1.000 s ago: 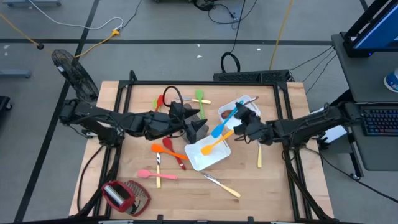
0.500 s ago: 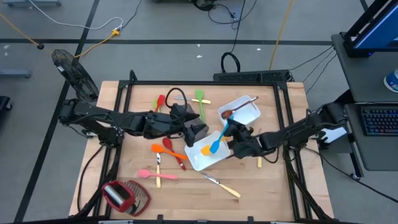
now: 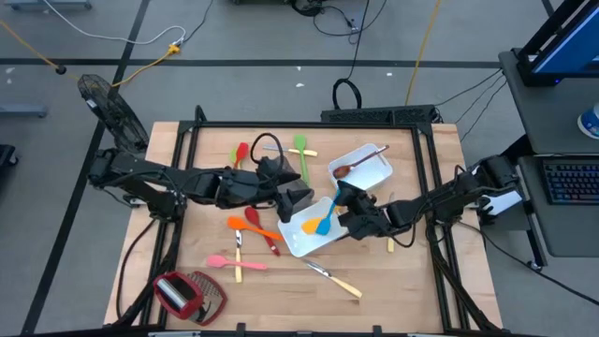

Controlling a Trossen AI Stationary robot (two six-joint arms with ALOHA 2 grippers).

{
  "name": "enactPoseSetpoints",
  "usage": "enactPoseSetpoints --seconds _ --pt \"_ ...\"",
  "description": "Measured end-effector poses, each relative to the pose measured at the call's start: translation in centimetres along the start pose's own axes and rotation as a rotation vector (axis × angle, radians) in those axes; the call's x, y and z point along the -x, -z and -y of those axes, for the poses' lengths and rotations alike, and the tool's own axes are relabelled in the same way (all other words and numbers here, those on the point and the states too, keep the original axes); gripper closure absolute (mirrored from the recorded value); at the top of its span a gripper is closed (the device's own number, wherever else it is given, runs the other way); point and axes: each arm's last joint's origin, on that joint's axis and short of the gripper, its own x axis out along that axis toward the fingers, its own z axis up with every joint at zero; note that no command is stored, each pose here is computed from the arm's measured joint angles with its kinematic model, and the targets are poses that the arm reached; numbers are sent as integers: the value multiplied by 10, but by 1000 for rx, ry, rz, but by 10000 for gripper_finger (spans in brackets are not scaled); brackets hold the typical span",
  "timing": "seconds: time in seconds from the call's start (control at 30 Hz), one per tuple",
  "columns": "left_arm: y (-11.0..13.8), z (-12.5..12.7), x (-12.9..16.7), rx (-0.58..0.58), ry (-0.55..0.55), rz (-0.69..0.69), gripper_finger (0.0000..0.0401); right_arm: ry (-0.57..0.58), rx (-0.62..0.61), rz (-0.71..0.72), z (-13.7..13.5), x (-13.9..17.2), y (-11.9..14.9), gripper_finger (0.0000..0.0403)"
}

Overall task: Pick & Place Kitchen Items
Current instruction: Put the blue spatula into the bottom white bin, then put the pink spatula into the bottom white bin

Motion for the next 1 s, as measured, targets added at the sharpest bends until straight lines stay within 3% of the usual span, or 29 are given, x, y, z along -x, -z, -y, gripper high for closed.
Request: enactPoseSetpoints --seconds 0.4,0.67,1.0 --pt "0 -1 0 -3 -4 -3 123 45 -132 25 29 2 2 296" --pt "6 10 6 -15 32 -17 123 76 -254 -4 42 9 22 306" --pt "19 28 16 -16 174 -121 123 161 -635 -84 65 32 79 328"
